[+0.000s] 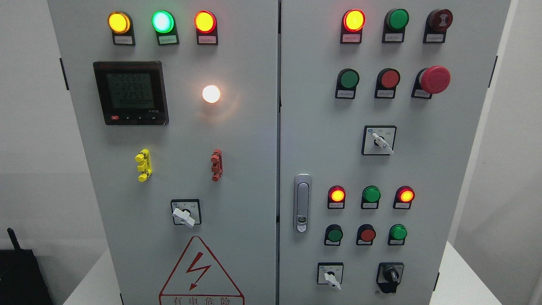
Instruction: Trip black knob to open circuit
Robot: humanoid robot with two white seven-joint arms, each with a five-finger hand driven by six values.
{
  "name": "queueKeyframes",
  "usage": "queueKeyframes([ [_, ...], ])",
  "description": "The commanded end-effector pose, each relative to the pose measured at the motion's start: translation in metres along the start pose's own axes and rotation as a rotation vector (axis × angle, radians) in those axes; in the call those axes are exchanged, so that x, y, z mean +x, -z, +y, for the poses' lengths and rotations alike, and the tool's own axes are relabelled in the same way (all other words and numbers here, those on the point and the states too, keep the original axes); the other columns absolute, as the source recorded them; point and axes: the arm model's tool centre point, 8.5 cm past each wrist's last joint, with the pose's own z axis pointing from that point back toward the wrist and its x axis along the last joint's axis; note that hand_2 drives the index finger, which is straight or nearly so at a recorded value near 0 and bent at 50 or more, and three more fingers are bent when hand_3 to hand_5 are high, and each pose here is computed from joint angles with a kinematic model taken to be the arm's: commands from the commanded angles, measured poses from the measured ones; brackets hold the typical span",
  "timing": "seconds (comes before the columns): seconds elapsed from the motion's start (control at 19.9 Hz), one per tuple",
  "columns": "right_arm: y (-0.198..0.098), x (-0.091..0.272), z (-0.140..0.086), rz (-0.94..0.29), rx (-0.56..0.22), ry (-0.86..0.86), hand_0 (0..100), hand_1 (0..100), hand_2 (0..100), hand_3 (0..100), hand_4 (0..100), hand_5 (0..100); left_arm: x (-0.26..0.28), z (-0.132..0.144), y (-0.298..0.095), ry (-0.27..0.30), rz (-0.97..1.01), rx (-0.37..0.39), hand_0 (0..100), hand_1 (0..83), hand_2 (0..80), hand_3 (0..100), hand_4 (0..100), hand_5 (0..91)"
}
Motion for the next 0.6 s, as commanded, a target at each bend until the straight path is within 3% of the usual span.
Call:
queueKeyframes([
  [0.0, 0.0004, -0.0029, 0.0041, 0.009, 0.024, 0.003, 0, 6, 0, 0, 0, 0, 0.0019, 0.0000, 0.0001, -0.003, -0.005, 0.000, 12, 38.9, 0.0, 0, 0, 0.0],
  [0.55, 0.0003, -0.0046, 0.0059, 0.011, 0.047, -0.006, 0, 7, 0, 0, 0, 0, 0.0028, -0.0010, 0.0002, -0.003, -0.006, -0.001, 12, 38.9, 0.0, 0, 0, 0.0],
])
